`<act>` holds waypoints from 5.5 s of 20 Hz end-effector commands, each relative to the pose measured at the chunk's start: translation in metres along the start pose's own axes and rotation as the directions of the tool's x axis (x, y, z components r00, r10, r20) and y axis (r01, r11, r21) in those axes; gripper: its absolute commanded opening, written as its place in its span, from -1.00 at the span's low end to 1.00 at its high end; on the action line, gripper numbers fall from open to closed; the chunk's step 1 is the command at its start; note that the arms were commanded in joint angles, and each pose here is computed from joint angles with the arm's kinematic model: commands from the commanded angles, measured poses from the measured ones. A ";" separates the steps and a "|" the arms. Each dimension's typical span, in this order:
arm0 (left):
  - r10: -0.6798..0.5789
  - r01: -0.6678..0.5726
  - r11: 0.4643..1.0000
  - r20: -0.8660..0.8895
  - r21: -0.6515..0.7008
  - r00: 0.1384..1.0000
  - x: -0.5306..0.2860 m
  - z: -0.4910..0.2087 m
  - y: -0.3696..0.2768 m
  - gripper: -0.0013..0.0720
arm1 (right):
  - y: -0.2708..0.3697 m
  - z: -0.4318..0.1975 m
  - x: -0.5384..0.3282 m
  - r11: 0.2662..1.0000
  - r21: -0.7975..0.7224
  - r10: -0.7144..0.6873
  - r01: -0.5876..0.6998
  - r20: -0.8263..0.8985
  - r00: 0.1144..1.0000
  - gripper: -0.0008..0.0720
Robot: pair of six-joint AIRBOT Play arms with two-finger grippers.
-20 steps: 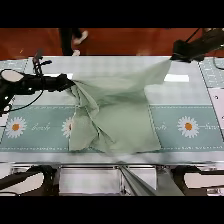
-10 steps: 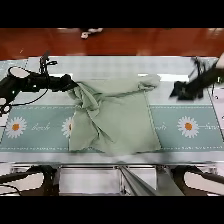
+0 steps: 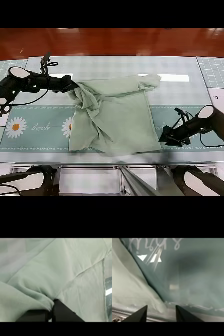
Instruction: Fold the shirts.
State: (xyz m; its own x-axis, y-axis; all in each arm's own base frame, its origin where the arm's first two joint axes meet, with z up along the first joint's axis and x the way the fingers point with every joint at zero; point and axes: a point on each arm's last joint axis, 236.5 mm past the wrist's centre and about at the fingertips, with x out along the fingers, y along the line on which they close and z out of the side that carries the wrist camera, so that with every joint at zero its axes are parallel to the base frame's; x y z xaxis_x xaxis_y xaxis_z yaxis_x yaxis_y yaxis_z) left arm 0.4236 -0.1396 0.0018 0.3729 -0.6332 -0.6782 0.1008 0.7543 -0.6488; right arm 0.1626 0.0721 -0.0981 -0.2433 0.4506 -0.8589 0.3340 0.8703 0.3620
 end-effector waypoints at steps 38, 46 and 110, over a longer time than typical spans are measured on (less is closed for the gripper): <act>-0.023 0.023 1.000 -0.320 -0.005 0.947 0.049 -0.141 -0.046 -0.89 | 0.086 0.289 -0.218 0.888 -0.310 0.438 -0.341 0.335 0.834 0.14; -0.027 0.013 0.998 -0.264 -0.056 0.964 0.041 -0.120 -0.030 -0.89 | -0.015 0.151 -0.174 0.996 -0.016 0.084 -0.084 0.403 0.912 0.14; -0.194 -0.072 0.768 0.338 0.637 0.921 -0.364 -0.104 -0.306 -0.89 | 0.183 -0.203 -0.461 0.787 -0.446 0.421 0.425 0.893 0.157 -0.93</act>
State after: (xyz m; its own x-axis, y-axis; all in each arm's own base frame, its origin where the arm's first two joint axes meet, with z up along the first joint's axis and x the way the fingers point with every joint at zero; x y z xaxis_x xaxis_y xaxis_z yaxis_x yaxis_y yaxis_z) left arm 0.1623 -0.1607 0.4322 0.6523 -0.6822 -0.3302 0.6638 0.7245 -0.1856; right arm 0.1540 0.0689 0.4535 0.9226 0.2814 -0.2639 -0.2728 0.9596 0.0697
